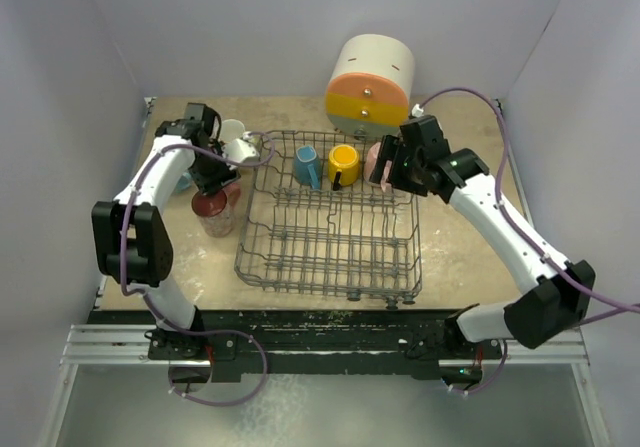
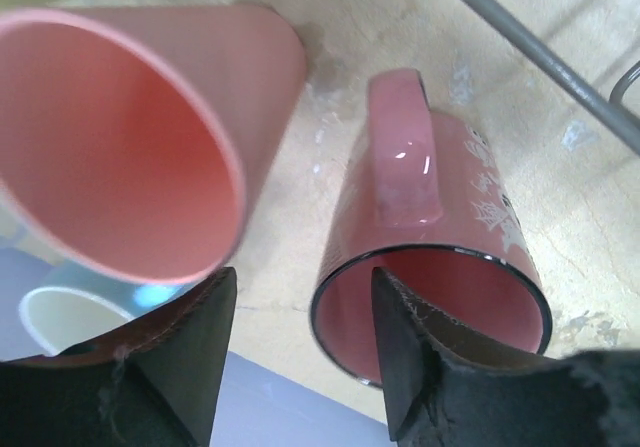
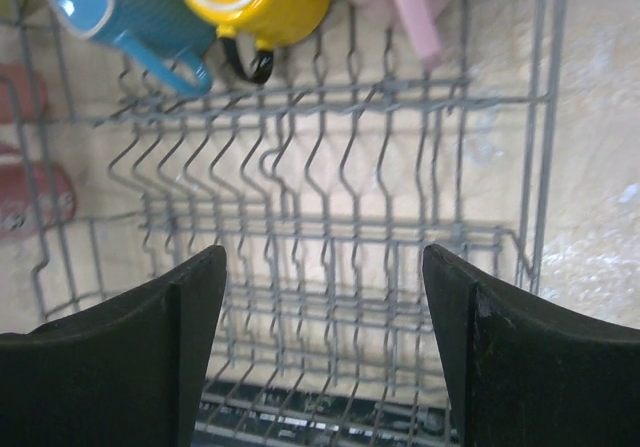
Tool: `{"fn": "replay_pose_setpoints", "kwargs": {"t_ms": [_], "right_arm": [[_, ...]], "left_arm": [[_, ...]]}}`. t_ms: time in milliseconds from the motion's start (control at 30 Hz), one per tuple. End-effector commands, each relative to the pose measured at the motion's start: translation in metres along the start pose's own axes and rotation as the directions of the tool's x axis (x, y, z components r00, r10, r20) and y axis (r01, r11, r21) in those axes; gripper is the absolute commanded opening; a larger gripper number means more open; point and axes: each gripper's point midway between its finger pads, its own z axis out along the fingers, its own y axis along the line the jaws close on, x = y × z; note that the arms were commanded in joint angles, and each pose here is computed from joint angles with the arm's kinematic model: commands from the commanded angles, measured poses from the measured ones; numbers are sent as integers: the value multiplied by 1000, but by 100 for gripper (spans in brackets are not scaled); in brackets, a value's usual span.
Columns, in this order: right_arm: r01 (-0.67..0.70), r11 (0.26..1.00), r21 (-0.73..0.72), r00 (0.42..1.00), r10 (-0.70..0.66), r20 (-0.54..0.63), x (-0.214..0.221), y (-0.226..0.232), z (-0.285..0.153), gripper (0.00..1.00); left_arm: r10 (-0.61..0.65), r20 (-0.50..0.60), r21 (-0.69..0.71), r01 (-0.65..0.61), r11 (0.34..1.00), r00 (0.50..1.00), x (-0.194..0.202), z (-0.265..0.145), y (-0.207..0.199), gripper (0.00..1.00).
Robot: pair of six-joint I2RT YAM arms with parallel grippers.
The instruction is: Unload the cups from the dish rack
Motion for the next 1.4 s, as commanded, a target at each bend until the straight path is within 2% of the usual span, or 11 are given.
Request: {"fn": "replay_pose_setpoints", "kwargs": {"t_ms": [0,33,67,100,267,400,667,833,1033,1167,1367], "right_arm": [[32,988,154,992,-50,113,-37,-17,14,79],[43,985,170,990,-65,124,-42,-18,19,78],[66,981,184,988,-90,122,-45,-18,29,76],[92,979,182,986,-116,122,-48,-15,38,75],[190,954,231,973,-215,86,-57,-21,80,74],[222,950,219,970,-238,52,-58,-25,110,73],[292,937,190,954,-298,5,-57,-30,147,69],[327,921,210,945,-325,-46,-46,-40,169,63],[319,932,172,948,-312,-66,-35,-37,183,51],[308,936,169,951,-307,-33,-38,-35,184,41],[292,942,164,956,-292,-23,-36,-34,178,17]], "left_arm": [[-37,167,-83,52,995,985,-33,-66,15,73],[-38,189,-90,56,994,981,-37,-77,15,78],[-36,213,-99,59,993,976,-40,-87,15,96],[-27,241,-110,55,992,970,-45,-98,15,100],[18,399,-195,66,979,917,-65,-155,13,99],[-7,486,-243,143,959,874,-74,-177,17,99],[-90,615,-78,174,982,784,-99,-195,-11,99],[-105,639,-33,165,986,762,-105,-200,-20,99],[-82,648,-51,150,987,757,-103,-209,-23,99],[-73,649,-59,145,988,758,-103,-210,-23,99],[-76,666,-55,151,987,742,-107,-214,-22,99]]}}
